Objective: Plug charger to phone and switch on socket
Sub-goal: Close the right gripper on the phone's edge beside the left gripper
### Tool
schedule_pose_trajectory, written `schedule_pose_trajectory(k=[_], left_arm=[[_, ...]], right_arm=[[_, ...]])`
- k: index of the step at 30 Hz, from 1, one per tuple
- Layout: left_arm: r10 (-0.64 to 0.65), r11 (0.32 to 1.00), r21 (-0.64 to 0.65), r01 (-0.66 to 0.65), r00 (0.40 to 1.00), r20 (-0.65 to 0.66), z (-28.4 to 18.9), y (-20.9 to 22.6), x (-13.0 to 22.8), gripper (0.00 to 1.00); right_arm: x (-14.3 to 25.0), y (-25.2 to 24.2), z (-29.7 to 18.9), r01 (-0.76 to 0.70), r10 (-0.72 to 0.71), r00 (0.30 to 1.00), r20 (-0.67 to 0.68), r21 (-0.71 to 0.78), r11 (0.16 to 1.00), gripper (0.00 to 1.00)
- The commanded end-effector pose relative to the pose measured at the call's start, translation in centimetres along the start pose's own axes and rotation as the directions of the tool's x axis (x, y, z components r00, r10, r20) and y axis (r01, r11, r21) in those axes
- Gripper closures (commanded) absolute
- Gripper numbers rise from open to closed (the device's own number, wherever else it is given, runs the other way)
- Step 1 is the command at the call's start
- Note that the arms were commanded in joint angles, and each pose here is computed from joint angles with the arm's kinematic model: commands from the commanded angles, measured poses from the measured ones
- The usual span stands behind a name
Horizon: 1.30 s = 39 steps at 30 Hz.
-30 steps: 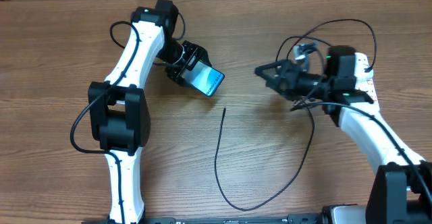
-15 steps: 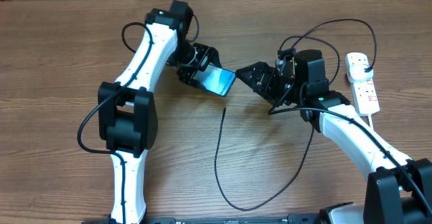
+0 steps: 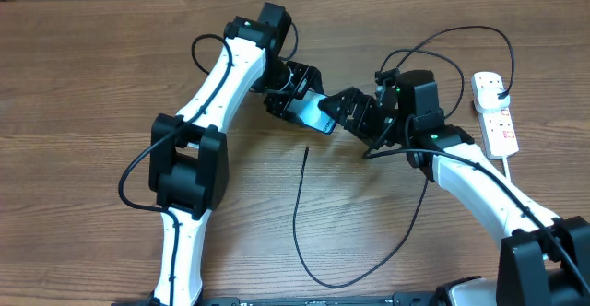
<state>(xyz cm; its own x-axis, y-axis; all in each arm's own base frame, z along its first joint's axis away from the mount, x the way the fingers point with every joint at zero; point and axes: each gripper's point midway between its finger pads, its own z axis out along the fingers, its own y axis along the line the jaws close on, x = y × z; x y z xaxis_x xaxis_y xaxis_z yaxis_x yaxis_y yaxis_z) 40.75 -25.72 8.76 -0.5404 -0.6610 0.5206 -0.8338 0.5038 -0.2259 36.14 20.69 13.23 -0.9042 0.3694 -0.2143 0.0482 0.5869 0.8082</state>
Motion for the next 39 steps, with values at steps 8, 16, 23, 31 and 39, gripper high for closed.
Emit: schedule_pose_trajectory(k=[8, 16, 23, 31, 39], left_arm=[[0.023, 0.998, 0.059, -0.020, 0.998, -0.054, -1.9, -1.3, 3.3, 0.96], [0.032, 0.999, 0.046, -0.028, 0.996, -0.085, -1.3, -1.2, 4.7, 0.96], [0.035, 0.999, 0.037, -0.032, 0.995, -0.091, -0.8, -1.2, 5.6, 0.96], [0.035, 0.999, 0.040, -0.030, 0.992, -0.118, -0.8, -1.2, 6.1, 0.96], [0.027, 0.999, 0.042, -0.023, 0.993, -0.117, -0.8, -1.3, 6.1, 0.96]], right_arm=[[0.1, -0.7, 0.4, 0.065, -0.066, 0.998, 0.015, 0.077, 0.995, 0.00], [-0.1, -0.9, 0.4, 0.065, -0.067, 0.997, 0.027, 0.090, 0.994, 0.00], [-0.1, -0.9, 0.4, 0.065, -0.067, 0.997, 0.028, 0.090, 0.994, 0.00], [-0.3, -1.2, 0.4, 0.061, -0.066, 0.997, 0.039, 0.107, 0.992, 0.05], [-0.3, -1.2, 0.3, 0.059, -0.063, 0.997, 0.039, 0.111, 0.992, 0.20]])
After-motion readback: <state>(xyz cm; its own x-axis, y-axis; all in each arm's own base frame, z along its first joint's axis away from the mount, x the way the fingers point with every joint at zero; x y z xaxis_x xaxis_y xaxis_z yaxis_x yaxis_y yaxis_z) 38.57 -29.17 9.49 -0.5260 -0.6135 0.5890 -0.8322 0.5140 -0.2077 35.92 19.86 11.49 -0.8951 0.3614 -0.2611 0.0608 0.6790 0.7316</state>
